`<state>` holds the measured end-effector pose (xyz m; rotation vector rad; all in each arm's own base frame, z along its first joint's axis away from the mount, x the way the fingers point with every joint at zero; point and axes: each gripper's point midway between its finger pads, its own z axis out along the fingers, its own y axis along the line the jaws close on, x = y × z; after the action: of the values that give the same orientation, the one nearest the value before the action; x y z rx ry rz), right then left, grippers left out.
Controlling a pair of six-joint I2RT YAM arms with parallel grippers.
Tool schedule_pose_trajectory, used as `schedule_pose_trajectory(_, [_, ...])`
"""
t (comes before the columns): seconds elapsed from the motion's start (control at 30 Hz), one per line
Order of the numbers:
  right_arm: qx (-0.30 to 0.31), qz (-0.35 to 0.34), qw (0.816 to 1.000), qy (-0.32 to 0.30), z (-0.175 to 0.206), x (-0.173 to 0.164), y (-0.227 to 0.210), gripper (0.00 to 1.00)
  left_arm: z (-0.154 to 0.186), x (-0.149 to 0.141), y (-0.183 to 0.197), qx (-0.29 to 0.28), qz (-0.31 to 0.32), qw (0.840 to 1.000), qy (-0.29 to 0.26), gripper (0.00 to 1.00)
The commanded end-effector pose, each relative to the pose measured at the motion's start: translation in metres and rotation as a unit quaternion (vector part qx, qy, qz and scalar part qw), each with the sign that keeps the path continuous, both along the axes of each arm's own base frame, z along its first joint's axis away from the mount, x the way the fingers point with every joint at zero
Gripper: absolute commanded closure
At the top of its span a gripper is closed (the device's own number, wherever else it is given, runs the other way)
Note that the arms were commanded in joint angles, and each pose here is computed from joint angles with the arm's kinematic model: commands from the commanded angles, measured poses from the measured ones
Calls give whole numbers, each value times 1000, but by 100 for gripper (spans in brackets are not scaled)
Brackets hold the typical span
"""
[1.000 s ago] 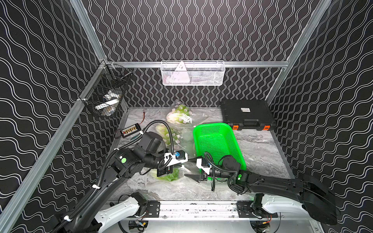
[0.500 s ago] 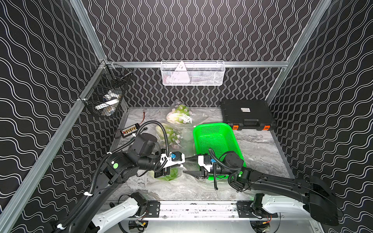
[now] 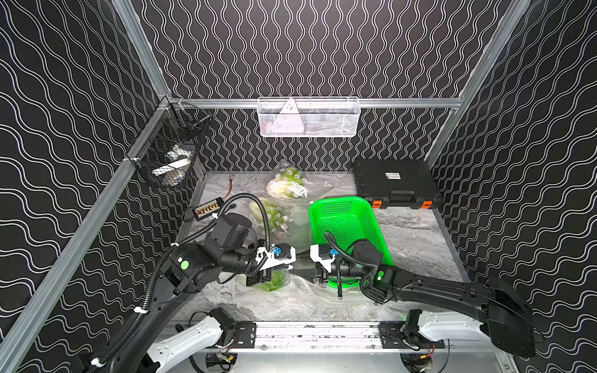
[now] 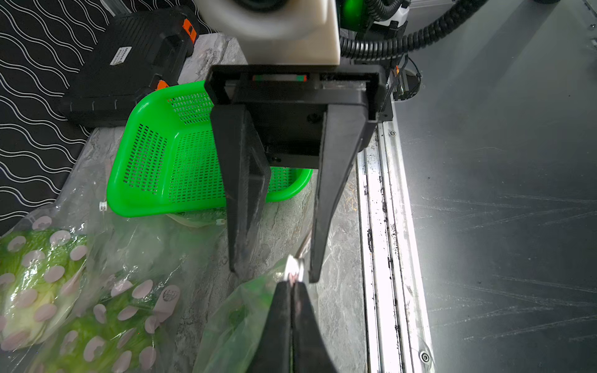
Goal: Open the zip-top bag and take out the chinese cabbages
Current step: Unzip the zipper on the zipper food storage bag.
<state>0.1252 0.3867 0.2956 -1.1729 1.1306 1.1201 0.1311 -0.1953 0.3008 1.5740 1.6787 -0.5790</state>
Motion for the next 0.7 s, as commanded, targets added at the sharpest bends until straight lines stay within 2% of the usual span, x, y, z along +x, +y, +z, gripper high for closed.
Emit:
schedule_pose_trajectory(0.0, [0, -4, 1000, 10, 2, 2, 1, 62, 1, -2, -2, -3, -15, 1000, -8, 100])
schedule_pose_trajectory(0.67, [-3, -12, 1000, 27, 0, 5, 2, 73, 4, 0, 2, -2, -3, 1000, -19, 100])
